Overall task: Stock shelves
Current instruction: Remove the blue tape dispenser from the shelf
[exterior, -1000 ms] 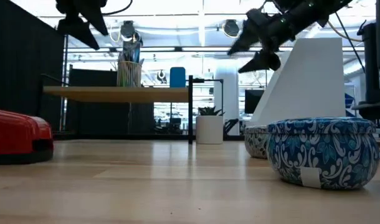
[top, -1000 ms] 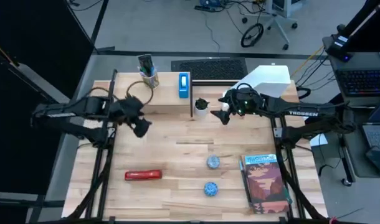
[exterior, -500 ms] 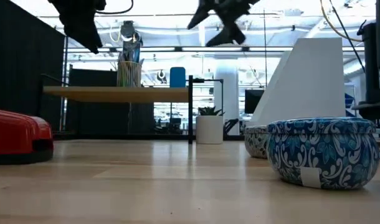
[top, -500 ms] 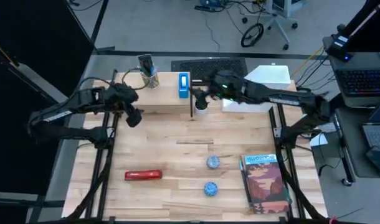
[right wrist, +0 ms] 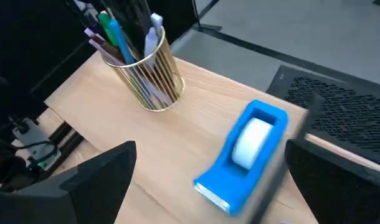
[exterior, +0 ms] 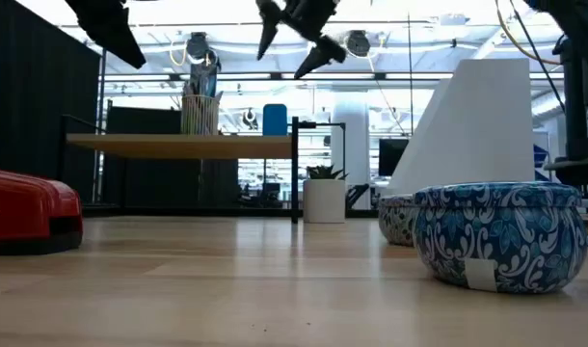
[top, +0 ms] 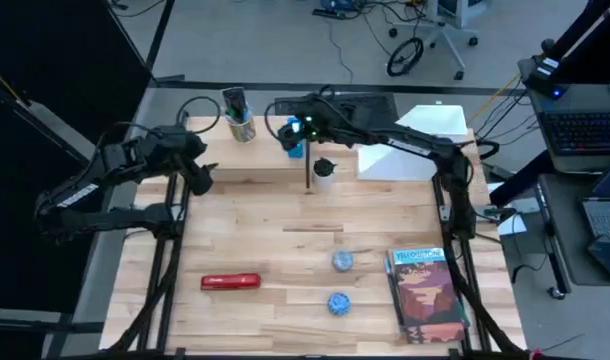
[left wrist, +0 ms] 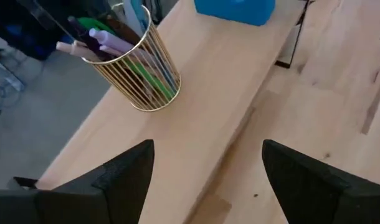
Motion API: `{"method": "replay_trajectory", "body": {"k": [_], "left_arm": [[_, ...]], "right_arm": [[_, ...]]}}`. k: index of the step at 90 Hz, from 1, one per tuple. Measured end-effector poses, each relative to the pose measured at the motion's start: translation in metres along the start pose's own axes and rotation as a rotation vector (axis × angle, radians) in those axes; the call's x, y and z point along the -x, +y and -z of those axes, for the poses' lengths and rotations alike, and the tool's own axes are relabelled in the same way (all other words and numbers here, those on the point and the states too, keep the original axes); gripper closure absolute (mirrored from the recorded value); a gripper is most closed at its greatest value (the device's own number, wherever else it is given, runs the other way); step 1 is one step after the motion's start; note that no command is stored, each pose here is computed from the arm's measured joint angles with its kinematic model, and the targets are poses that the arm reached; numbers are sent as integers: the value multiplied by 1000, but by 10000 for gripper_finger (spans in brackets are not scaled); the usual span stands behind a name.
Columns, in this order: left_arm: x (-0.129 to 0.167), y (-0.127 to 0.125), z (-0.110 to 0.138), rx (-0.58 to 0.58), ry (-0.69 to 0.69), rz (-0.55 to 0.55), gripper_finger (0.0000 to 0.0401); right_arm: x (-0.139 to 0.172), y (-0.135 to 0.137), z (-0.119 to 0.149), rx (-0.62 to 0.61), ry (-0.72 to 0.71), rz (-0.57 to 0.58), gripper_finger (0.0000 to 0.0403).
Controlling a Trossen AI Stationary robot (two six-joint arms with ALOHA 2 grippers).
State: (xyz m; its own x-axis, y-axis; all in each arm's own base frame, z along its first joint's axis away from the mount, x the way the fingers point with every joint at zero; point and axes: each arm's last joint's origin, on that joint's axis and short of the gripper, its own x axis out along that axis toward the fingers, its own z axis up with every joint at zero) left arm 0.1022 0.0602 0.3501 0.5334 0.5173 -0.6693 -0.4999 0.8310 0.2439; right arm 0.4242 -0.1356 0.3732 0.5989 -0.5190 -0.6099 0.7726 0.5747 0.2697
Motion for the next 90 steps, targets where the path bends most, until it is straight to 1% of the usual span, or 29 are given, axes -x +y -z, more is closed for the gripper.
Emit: {"method": "replay_trajectory", "body": {"k": [15,21,29,47,64,78,90], "left_arm": [[0,0,0,1,1,-2,119],[0,0,0,1,1,-2,119],[-1,0,-1,-6,-7,-3,119],[-1,0,-1,-29,-8,-4,119],[-1,0,-1,-48,-8,-4,119],[-1,0,-1,-47,-8,-4,118],[-1,0,-1,-47,-8,-4,118]], "right_arm": [[-22,-5,13,-37,79,71,9],[-28,-7,18,-31,101,108,9],[-36,-5,24,-22,111,126,9],[-49,-2,34,-12,135,142,9],[-49,1,35,-7,129,136,11],[-49,0,36,-12,131,139,25],[-57,3,44,-6,151,146,41]]}}
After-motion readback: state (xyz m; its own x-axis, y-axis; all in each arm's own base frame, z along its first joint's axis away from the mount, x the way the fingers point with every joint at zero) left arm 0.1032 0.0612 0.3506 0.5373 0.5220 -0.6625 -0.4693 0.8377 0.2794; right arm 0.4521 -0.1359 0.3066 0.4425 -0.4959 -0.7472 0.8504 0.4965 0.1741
